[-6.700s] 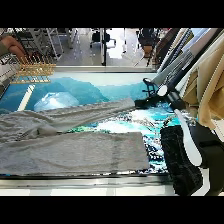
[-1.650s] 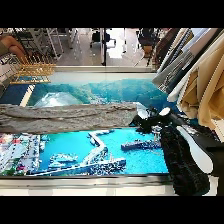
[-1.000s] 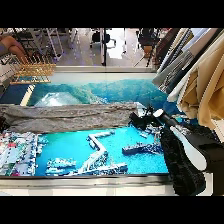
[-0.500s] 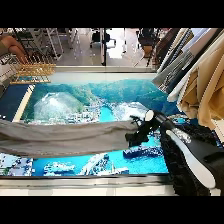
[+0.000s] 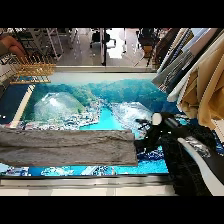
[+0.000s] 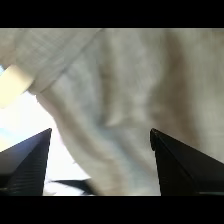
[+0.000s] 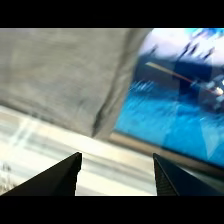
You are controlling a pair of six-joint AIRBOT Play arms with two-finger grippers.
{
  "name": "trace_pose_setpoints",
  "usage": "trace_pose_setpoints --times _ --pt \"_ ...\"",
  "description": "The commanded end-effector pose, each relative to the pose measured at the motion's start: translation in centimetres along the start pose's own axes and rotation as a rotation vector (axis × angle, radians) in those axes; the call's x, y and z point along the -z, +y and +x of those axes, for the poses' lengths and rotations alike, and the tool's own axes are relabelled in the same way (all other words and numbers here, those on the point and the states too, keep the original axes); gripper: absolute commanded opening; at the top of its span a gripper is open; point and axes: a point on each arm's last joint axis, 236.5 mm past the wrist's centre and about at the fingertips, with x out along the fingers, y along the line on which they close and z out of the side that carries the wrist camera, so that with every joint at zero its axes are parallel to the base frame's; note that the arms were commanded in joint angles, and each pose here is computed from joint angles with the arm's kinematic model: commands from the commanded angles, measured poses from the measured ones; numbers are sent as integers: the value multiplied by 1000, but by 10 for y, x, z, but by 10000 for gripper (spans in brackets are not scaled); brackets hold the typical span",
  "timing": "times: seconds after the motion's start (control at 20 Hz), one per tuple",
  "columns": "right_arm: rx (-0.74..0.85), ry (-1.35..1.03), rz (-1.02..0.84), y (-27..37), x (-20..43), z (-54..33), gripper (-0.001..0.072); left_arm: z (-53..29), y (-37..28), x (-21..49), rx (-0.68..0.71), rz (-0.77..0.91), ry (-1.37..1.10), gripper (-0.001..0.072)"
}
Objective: Fold the clothes and pants, and hang the long-sleeved shirts on hangers.
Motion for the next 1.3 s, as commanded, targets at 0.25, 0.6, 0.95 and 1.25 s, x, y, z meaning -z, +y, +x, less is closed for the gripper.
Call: trace_pose_setpoints --times 0.25,0.6,0.95,1.25 --pt "-383 -197 -4 8 -75 10 523 -64 -152 -13 574 -29 -39 15" --pt "-383 -53 -80 13 -52 42 523 -74 -210 31 633 177 109 15" --pt "-242 -94 -99 12 -59 56 23 -78 -296 87 694 393 265 14" --pt "472 -406 60 -117 -50 -103 21 -55 -351 193 736 524 518 14"
